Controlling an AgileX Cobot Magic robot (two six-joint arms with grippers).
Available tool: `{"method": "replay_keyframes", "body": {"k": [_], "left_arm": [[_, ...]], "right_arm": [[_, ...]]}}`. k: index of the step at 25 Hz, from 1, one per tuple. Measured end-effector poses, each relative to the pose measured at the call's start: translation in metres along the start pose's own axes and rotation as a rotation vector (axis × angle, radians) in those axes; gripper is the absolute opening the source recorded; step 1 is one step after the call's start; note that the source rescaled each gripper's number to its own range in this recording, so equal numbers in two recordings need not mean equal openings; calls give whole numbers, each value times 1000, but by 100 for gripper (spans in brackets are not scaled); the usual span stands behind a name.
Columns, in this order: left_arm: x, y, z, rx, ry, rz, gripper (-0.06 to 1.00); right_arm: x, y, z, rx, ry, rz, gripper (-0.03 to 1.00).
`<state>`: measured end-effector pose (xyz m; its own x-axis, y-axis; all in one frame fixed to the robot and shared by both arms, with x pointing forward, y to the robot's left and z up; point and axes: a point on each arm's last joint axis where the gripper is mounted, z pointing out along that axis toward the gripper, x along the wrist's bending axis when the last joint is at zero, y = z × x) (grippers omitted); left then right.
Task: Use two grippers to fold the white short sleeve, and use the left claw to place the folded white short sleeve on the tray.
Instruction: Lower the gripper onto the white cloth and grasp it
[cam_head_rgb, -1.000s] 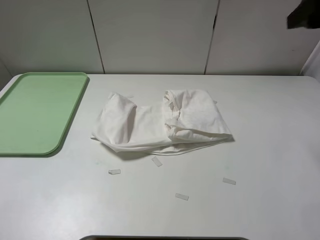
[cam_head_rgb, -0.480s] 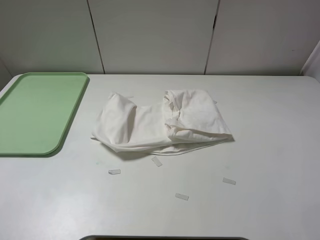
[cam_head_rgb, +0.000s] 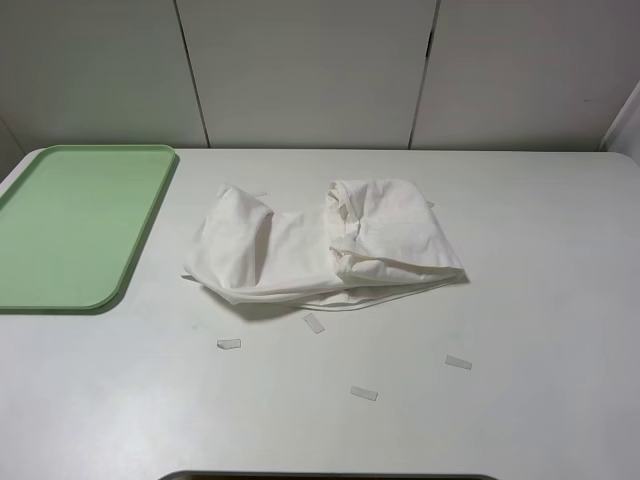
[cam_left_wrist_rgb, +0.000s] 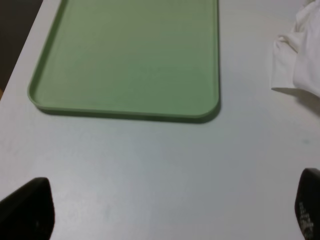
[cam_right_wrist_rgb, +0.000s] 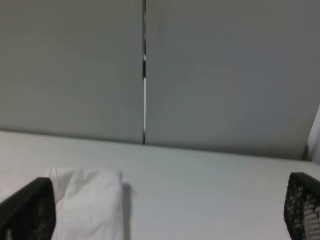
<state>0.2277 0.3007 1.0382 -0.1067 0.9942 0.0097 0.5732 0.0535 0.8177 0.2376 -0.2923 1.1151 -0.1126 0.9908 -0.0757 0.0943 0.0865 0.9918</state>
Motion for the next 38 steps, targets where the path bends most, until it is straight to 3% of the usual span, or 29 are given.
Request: {"method": "replay_keyframes", "body": {"k": [4,14,22,26,38], "left_arm": [[0,0,0,0,0,0,96],[0,0,0,0,0,0,96],[0,0,0,0,0,0,96],[0,0,0,0,0,0,96],[0,0,0,0,-12,8,96]], "right_arm": [[2,-11,-10,-36,0,-1,100],[5,-42,4,156,39,47,100],[6,-46,3,202,40,106,100],[7,-58,0,334,43,123,100],[4,-59,-1,350,12,101,100]]}}
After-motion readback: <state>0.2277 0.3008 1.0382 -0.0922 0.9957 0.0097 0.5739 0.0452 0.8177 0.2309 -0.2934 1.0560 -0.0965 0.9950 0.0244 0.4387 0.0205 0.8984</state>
